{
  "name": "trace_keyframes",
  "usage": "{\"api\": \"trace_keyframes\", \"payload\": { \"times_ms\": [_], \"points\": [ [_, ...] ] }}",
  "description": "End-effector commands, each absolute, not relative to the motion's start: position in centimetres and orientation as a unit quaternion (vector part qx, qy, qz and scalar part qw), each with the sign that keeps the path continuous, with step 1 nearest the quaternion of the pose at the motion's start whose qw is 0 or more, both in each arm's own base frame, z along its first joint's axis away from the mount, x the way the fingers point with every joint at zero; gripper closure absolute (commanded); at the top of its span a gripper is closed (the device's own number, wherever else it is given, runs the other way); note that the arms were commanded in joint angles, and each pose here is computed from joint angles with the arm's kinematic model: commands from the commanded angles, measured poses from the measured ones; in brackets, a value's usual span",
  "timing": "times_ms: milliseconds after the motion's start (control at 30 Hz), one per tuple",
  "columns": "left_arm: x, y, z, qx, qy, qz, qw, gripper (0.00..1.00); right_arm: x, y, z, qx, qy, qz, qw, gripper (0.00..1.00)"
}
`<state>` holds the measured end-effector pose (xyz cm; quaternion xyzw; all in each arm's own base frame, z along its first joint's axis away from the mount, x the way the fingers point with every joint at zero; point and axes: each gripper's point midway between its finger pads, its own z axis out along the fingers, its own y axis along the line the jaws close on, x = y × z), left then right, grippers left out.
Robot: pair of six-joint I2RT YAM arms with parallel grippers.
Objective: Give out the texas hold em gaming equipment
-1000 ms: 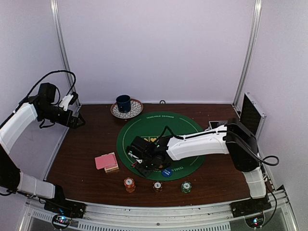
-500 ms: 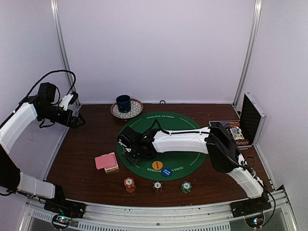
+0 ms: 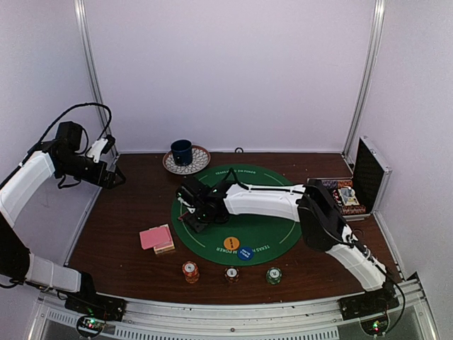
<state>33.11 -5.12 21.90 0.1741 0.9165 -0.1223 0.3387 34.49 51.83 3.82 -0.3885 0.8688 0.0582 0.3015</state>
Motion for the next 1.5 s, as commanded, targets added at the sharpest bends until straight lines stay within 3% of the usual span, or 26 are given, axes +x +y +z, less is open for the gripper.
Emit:
{"api": "trace_keyframes", "payload": {
  "times_ms": [0,100,267,600,1000,1333,1467],
  "points": [
    [33.0,-5.4,22.8,0.174,0.911,-0.135,0.348,0.03,33.7,50.2,10.2,-0.380,0.861,0.073,0.330,0.24],
    [32.8,-5.6,22.9,0.175,0.910,-0.139,0.348,0.02,32.2,48.1,11.0,-0.372,0.867,0.083,0.322,0.15],
    [32.6,-5.7,23.0,0.179,0.910,-0.141,0.346,0.02,28.8,44.1,9.4,-0.359,0.882,0.078,0.295,0.13],
    [32.4,-5.9,23.5,0.182,0.908,-0.146,0.349,0.02,24.9,39.6,5.3,-0.344,0.905,0.047,0.245,0.21],
    [32.3,-6.0,24.0,0.183,0.905,-0.149,0.352,0.02,25.1,39.3,2.7,-0.340,0.911,0.026,0.233,0.36],
    [32.3,-6.0,24.1,0.184,0.905,-0.150,0.352,0.03,25.3,39.2,1.4,-0.334,0.914,0.021,0.228,0.39],
    [32.3,-6.0,24.1,0.184,0.906,-0.149,0.352,0.02,26.4,39.2,1.2,-0.316,0.919,0.020,0.234,0.46]
  ]
}}
